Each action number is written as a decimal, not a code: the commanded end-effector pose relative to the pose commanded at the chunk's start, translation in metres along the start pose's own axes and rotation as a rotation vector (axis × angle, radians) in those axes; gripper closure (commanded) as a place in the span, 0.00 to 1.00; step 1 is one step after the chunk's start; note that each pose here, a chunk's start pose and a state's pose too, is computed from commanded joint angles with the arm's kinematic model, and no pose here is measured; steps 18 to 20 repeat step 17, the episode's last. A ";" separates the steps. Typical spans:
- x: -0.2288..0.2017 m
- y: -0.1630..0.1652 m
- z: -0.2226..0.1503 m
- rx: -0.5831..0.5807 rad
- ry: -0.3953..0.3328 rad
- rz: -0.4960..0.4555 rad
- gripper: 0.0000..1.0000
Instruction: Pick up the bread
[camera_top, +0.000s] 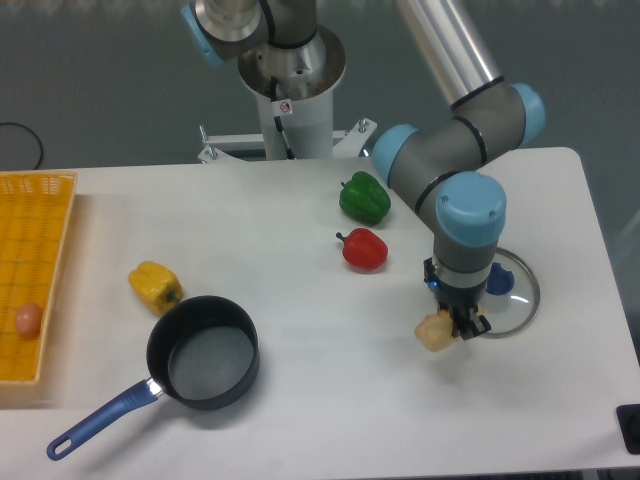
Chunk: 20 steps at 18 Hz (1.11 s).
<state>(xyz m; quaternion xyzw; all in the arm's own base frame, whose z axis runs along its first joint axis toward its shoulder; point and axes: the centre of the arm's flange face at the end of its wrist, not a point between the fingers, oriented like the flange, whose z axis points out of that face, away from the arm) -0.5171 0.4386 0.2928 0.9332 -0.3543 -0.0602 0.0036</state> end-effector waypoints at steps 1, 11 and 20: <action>-0.001 0.001 -0.002 -0.001 -0.003 0.000 0.52; -0.002 0.021 0.000 -0.003 0.001 0.016 0.52; -0.002 0.021 0.001 -0.003 0.003 0.014 0.52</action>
